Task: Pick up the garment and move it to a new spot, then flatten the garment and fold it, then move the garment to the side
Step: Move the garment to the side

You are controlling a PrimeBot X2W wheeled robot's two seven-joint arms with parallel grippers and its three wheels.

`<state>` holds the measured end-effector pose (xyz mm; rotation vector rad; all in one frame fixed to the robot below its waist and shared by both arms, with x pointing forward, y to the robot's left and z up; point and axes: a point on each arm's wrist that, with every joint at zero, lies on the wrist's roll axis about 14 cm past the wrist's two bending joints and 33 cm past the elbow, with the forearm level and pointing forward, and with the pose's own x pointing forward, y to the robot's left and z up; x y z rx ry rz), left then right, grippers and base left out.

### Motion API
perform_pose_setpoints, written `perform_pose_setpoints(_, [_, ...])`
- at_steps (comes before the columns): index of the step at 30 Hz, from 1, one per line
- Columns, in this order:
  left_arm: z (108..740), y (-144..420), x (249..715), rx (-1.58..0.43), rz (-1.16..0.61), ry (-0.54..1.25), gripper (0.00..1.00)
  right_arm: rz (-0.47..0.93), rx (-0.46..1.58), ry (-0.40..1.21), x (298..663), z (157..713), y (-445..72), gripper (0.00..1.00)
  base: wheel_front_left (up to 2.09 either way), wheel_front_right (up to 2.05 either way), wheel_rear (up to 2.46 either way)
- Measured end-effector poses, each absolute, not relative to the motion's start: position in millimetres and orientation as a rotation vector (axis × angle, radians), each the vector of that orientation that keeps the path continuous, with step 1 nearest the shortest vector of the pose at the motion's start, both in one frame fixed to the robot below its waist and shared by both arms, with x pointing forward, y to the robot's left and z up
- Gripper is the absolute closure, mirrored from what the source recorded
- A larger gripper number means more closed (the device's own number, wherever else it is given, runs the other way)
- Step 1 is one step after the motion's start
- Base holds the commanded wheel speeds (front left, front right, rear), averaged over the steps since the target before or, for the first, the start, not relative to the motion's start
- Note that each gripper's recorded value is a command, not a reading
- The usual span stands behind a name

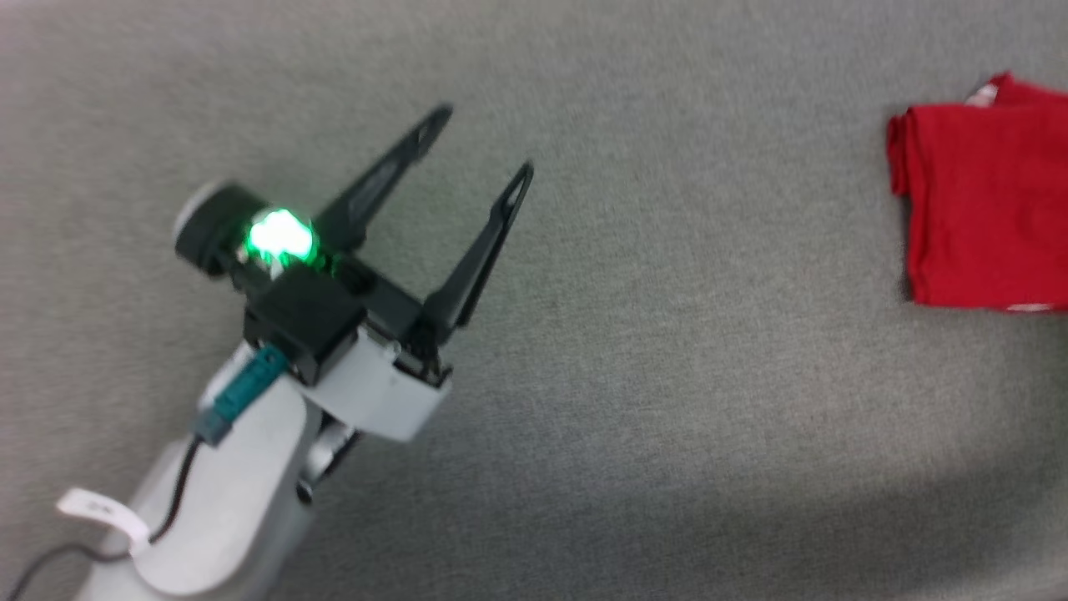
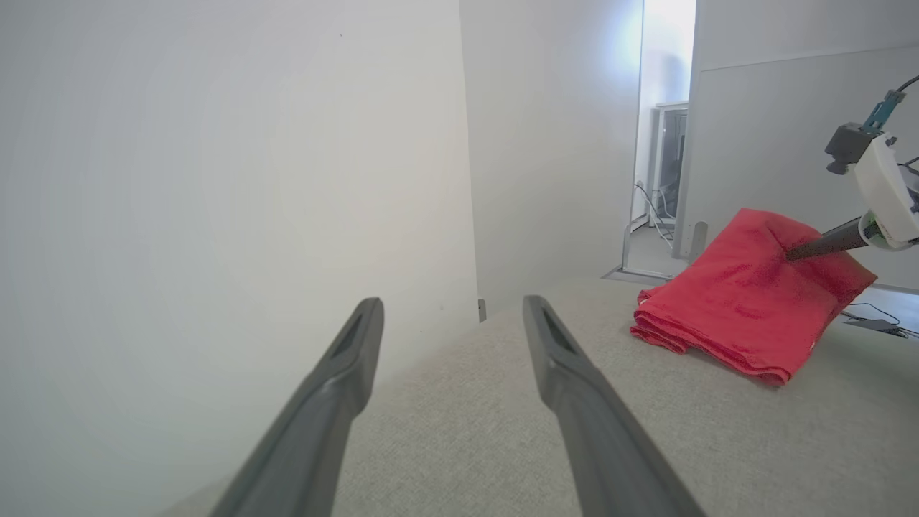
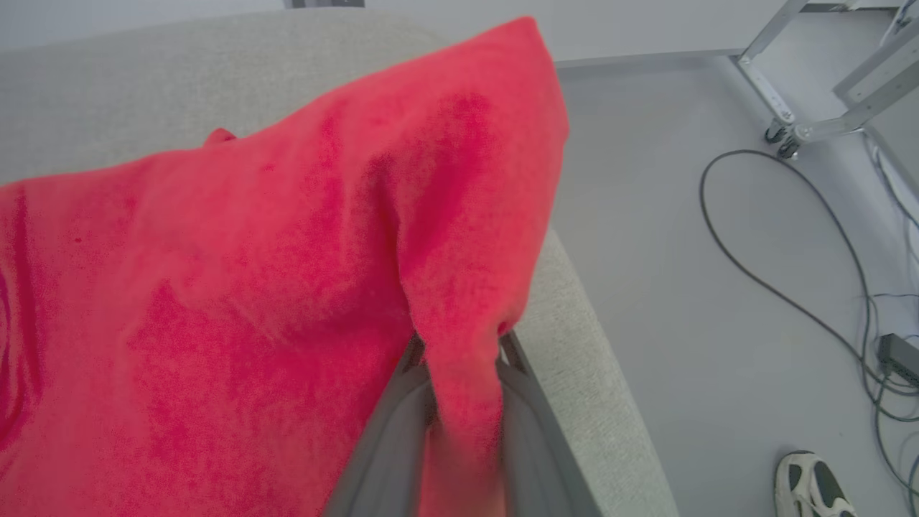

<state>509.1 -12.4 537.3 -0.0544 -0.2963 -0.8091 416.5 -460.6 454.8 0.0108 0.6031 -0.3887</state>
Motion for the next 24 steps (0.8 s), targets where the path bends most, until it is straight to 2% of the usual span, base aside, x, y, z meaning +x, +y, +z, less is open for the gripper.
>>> perform_pose_setpoints(12, [504.4,-27.2,552.2,-0.062,-0.859,-0.303,0.0,-0.476,-0.23,0.573,454.1,450.7,-498.4,1.0,0.0,0.0,0.0])
perform_pose_setpoints(17, [486.9,-24.2,560.0,-0.061,-0.857,-0.28,0.0,-0.511,-0.315,0.613,452.6,439.9,-513.2,1.0,0.0,0.0,0.0])
perform_pose_setpoints(21, [476.8,-21.7,562.5,-0.057,-0.855,-0.262,0.0,-0.527,-0.294,0.614,456.7,428.2,-511.4,1.0,0.0,0.0,0.0])
perform_pose_setpoints(22, [476.1,-21.4,562.9,-0.056,-0.855,-0.26,0.0,-0.528,-0.294,0.603,458.5,428.3,-511.0,0.93,0.0,0.0,0.0])
perform_pose_setpoints(23, [475.6,-21.3,563.1,-0.055,-0.854,-0.259,0.0,-0.534,-0.295,0.593,459.2,430.0,-512.2,0.7,0.0,0.0,0.0])
perform_pose_setpoints(24, [475.1,-21.6,562.9,-0.054,-0.855,-0.257,0.0,-0.537,-0.3,0.584,459.2,431.6,-513.5,0.36,0.0,0.0,0.0])
